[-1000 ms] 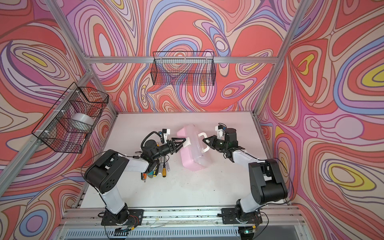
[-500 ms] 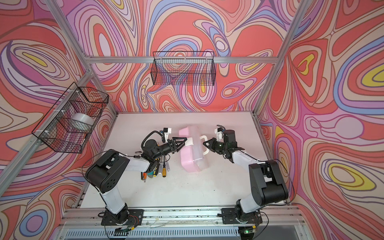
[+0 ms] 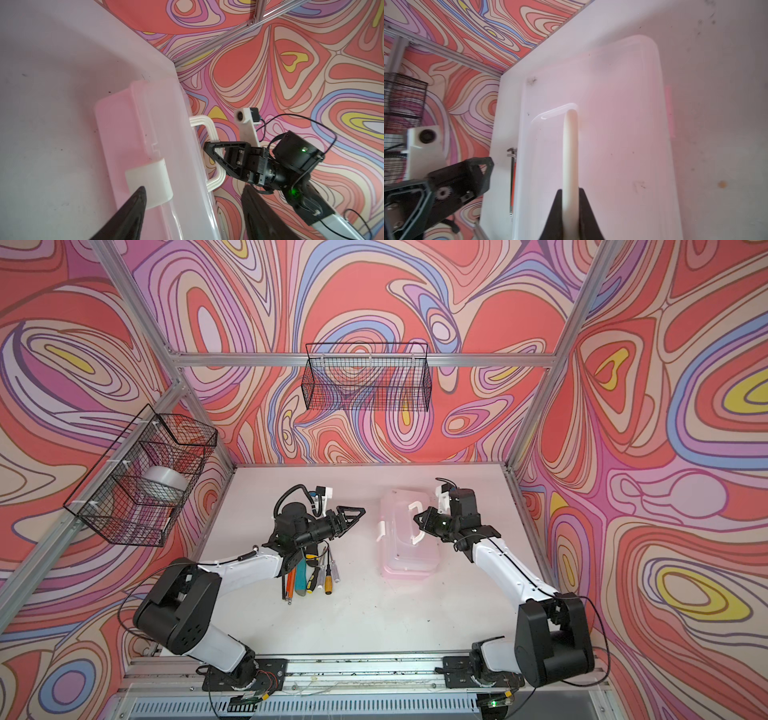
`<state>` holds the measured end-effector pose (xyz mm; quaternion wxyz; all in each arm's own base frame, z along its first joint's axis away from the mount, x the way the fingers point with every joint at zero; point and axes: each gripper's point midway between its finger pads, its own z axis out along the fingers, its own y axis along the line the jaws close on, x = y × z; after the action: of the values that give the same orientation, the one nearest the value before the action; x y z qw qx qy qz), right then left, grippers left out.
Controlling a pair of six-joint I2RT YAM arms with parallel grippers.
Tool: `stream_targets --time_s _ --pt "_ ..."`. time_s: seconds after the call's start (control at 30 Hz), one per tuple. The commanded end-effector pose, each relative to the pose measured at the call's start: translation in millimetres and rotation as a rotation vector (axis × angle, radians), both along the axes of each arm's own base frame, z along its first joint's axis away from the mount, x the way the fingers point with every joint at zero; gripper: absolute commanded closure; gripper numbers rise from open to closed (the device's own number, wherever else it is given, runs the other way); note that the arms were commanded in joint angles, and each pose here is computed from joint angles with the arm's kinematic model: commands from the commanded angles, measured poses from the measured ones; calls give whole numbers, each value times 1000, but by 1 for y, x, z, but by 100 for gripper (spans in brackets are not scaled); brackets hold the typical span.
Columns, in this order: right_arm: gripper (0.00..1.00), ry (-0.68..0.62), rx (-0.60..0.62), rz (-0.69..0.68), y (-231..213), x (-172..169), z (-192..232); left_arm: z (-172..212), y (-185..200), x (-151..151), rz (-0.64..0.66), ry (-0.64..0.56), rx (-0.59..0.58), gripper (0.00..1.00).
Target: Pack the tool kit
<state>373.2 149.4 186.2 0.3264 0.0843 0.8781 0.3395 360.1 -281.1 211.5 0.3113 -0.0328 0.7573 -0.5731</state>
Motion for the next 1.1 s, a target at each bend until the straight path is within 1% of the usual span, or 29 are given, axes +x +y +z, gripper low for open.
stream_targets --time_s 0.0,0.1,0.13,0.27,0.33,0.43,0.53,0.6,0.73,0.83,0.93,1.07 --pt "100 -74 -62 53 22 3 26 -22 15 -4 39 29 193 26" --pt "100 -60 -20 73 34 7 15 -27 19 -6 47 44 226 26" --pt "100 -43 -29 75 36 9 9 -29 18 -8 45 48 238 26" --pt "100 28 -167 86 45 11 -25 -47 16 -15 47 78 314 23" --pt "100 45 -186 91 49 10 -35 -58 19 -16 59 102 360 23" --pt "100 66 -231 88 51 9 -45 -71 23 -17 75 132 446 23" --pt "100 69 -270 70 51 9 -47 -87 33 -16 120 181 594 26" --pt "100 68 -286 64 53 9 -48 -96 37 -15 133 210 645 27" --pt "100 59 -360 36 50 10 -50 -102 36 -13 140 217 671 25" --pt "100 65 -370 29 51 10 -53 -105 33 -11 134 222 710 25" --pt "100 63 -426 27 54 8 -58 -108 29 -9 127 225 735 25" --pt "100 75 -412 27 57 8 -66 -114 25 -7 120 236 738 24"
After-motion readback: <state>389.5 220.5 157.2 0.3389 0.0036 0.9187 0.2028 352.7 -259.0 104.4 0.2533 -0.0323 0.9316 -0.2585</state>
